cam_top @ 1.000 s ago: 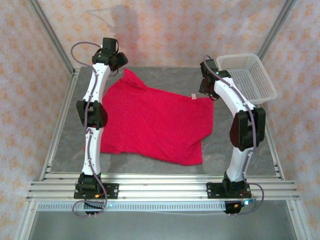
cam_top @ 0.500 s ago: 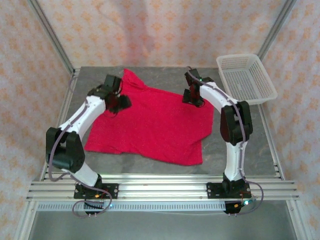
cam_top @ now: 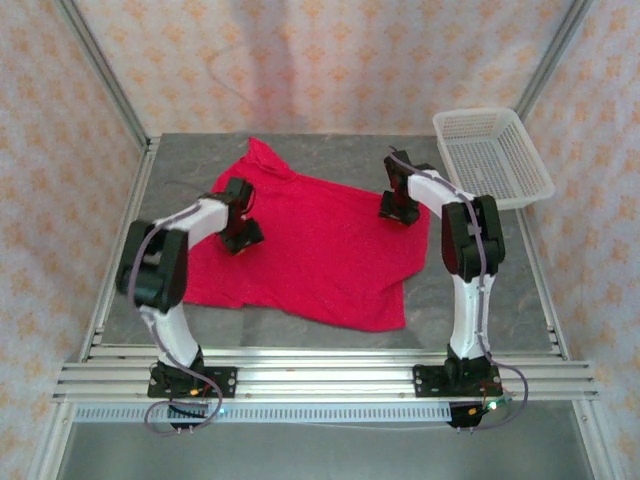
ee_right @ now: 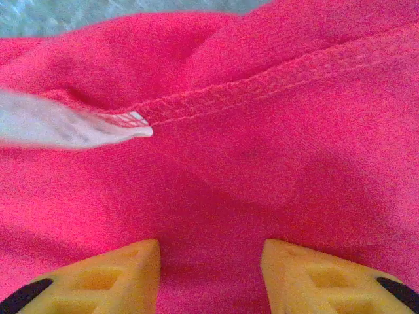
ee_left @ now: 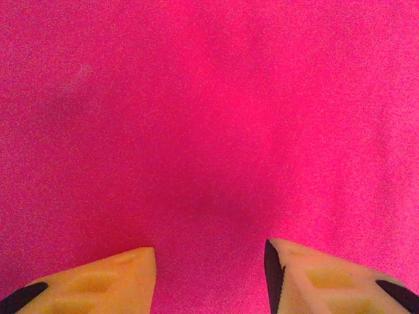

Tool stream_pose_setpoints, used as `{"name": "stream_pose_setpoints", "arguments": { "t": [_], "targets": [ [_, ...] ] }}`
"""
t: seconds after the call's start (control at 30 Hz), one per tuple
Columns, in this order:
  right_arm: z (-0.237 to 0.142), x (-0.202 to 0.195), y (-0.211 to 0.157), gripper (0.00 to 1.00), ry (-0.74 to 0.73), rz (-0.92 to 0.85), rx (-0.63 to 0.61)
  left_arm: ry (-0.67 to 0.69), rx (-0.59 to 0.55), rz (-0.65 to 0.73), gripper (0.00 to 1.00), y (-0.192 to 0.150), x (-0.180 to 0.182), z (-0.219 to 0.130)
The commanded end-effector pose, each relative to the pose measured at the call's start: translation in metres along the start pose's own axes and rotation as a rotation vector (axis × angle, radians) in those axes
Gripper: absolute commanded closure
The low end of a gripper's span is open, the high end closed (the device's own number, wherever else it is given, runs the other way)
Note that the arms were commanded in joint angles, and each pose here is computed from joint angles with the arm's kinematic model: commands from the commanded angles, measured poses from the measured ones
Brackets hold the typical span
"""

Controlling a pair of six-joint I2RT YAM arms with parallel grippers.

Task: Fold the inside-out t-shirt
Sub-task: Rotate the T-shirt at the center of the table.

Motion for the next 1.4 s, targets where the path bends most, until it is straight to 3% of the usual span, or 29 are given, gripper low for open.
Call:
{"name": "stream_pose_setpoints", "arguments": {
  "t": [0.0, 0.23, 0.3, 0.4, 0.57, 0.7, 0.9, 1.0, 1.17, 1.37],
  "targets": [
    [0.007, -0.039, -0.050, 0.55, -0.111, 0.042, 0.101, 0.012, -0.037, 0.012, 0.53, 0.046, -0.021, 0.019],
    [-0.024, -0.034, -0.156, 0.56, 0.005, -0.023, 0.113, -0.093, -0.084, 0.116, 0.53, 0.120, -0.096, 0.030],
    [-0.037, -0.030, -0.166, 0.55, 0.026, -0.041, 0.089, -0.181, -0.076, 0.207, 0.52, 0.123, -0.127, 0.020],
    [-0.059, -0.025, -0.152, 0.55, 0.030, -0.059, -0.006, -0.246, -0.092, 0.301, 0.51, 0.119, -0.151, -0.011],
    [-0.063, 0.005, -0.128, 0.54, 0.056, -0.107, -0.056, -0.157, -0.198, 0.301, 0.49, 0.108, -0.124, -0.078],
    [-0.045, 0.033, -0.111, 0.54, 0.071, -0.133, -0.029, -0.097, -0.214, 0.243, 0.50, 0.080, -0.082, -0.101],
    [-0.010, 0.055, -0.084, 0.55, 0.065, -0.112, 0.031, -0.186, -0.151, 0.167, 0.52, 0.019, -0.052, -0.076],
    [0.001, 0.053, -0.073, 0.56, 0.037, -0.102, 0.028, -0.165, -0.121, 0.151, 0.52, 0.008, -0.043, -0.051],
    [0.008, 0.031, -0.051, 0.57, -0.033, -0.069, 0.017, -0.015, -0.076, 0.177, 0.54, 0.028, -0.036, -0.013],
    [-0.024, 0.002, -0.038, 0.58, -0.082, -0.087, -0.031, 0.020, -0.157, 0.195, 0.56, 0.074, -0.042, -0.012]
  ]
}}
Point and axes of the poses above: each hand's point on the last joint's axis, 136 mm out from that joint toward the fingers, its own z axis out along the fingers, its own x axis along the line the jaws close on, y = z × x, the point moved 9 cm from there along -z, back along the fingers, and after that the axes turned 10 degrees about z, right-handed, at the moved point
